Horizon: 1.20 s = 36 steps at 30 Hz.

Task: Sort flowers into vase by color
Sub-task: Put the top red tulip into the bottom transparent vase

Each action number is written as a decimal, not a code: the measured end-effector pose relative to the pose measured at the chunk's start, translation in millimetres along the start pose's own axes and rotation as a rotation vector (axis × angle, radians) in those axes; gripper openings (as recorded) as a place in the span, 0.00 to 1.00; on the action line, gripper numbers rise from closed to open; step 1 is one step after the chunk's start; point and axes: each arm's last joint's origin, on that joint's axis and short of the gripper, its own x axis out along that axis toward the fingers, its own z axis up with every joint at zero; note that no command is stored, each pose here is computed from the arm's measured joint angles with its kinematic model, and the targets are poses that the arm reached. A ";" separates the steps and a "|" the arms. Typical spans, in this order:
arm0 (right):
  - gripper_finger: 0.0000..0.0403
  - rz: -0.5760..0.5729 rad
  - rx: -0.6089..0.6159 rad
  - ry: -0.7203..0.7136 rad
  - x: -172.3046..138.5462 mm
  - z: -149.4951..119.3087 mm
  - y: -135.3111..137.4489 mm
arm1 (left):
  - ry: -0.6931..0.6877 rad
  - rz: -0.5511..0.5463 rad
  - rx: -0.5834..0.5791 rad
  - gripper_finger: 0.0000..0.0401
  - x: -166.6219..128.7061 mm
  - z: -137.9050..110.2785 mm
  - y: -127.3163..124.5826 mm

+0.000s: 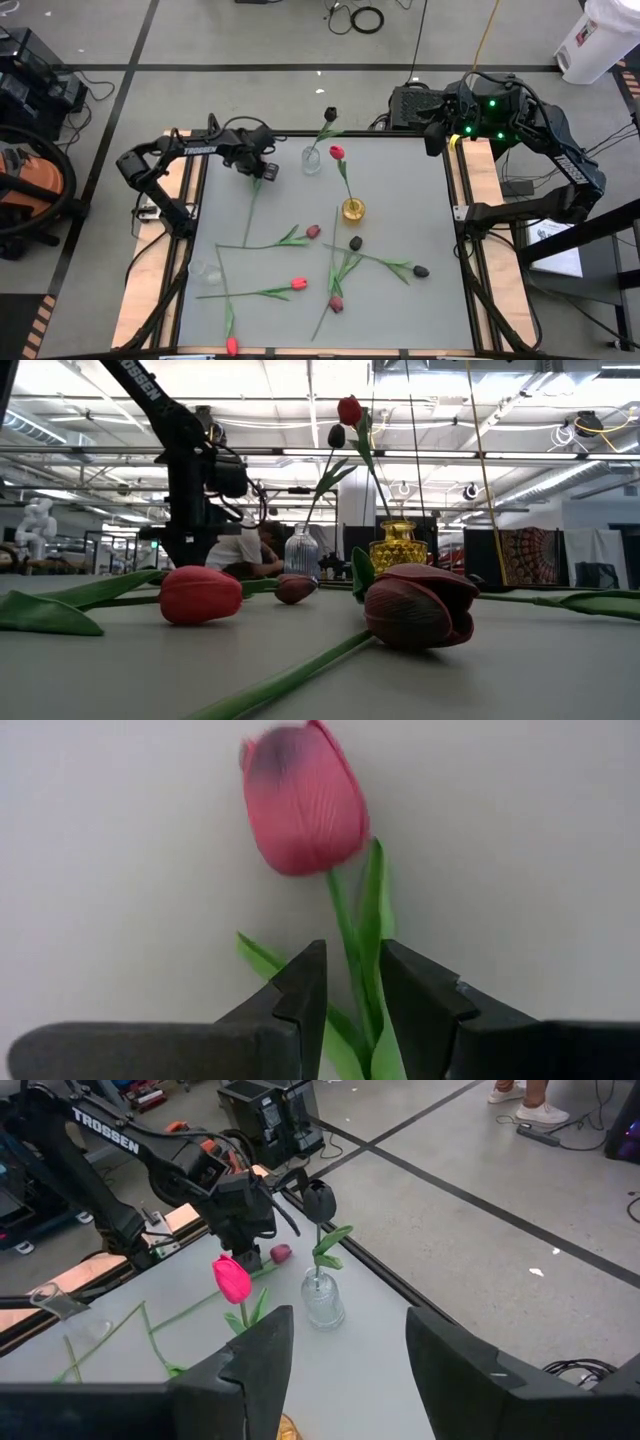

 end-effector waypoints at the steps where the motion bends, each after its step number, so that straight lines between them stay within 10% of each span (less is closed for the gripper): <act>1: 0.46 0.000 0.000 0.000 0.0 0.0 0.1 | 0.003 -0.002 0.000 0.26 0.0 -0.2 -0.1; 36: 0.46 0.003 0.018 0.001 -0.2 0.0 0.1 | 0.089 -0.026 0.004 0.26 15.6 -5.2 -8.9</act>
